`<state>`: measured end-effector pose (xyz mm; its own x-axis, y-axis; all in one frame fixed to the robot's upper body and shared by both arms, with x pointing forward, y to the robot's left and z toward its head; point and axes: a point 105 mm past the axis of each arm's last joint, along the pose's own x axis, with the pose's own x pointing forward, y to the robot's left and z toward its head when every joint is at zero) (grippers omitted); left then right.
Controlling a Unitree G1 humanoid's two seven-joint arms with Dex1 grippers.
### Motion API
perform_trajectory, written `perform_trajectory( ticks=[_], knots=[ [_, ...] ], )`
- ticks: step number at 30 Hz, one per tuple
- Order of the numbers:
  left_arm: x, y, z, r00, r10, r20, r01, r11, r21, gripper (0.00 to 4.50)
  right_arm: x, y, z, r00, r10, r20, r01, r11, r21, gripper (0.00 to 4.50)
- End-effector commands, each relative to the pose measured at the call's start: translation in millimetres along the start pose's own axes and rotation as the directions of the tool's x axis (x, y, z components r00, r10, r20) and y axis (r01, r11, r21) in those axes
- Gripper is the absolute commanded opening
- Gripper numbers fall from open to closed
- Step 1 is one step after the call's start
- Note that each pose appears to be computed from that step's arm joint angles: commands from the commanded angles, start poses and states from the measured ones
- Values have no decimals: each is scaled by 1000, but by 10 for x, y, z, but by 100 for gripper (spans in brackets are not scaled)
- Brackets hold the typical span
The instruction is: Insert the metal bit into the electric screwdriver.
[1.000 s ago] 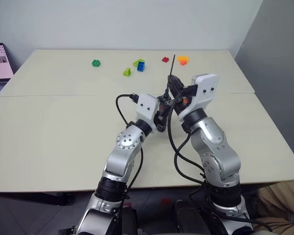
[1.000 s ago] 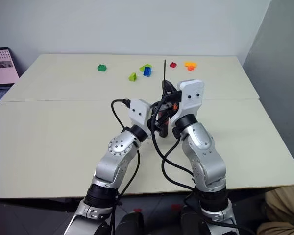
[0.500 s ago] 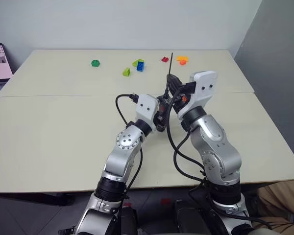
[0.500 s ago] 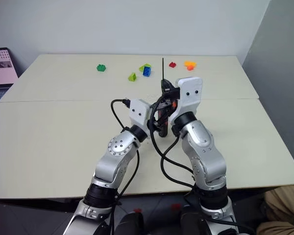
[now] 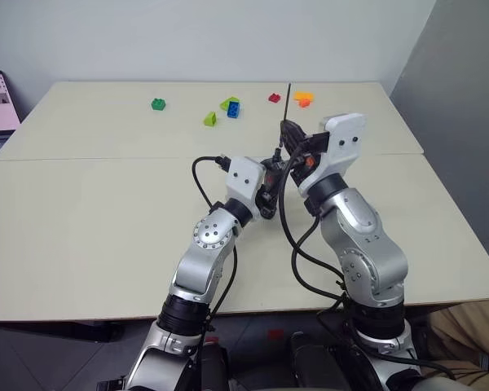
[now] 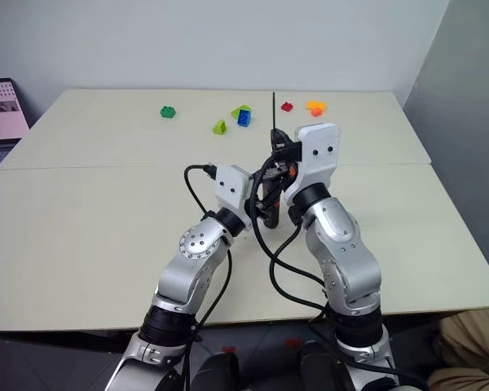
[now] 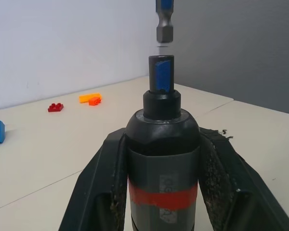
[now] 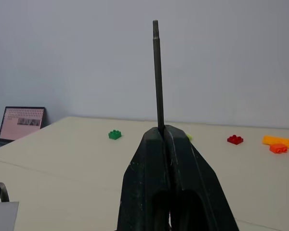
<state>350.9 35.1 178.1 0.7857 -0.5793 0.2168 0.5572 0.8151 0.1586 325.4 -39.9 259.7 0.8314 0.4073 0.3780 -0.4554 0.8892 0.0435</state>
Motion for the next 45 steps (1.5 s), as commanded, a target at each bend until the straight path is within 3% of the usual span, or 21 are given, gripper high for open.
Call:
perform_trajectory(
  ticks=[1, 45],
  knots=[
    [-23, 25, 48, 1000, 10, 15, -10, 999, 31, 165, -10, 57, 210, 997, 20, 79, -20, 1000, -2, 0],
    [-23, 46, 46, 1000, 13, 12, -14, 999, 37, 165, -32, 85, -2, 1000, 16, 11, -16, 1000, 26, 0]
  ],
)
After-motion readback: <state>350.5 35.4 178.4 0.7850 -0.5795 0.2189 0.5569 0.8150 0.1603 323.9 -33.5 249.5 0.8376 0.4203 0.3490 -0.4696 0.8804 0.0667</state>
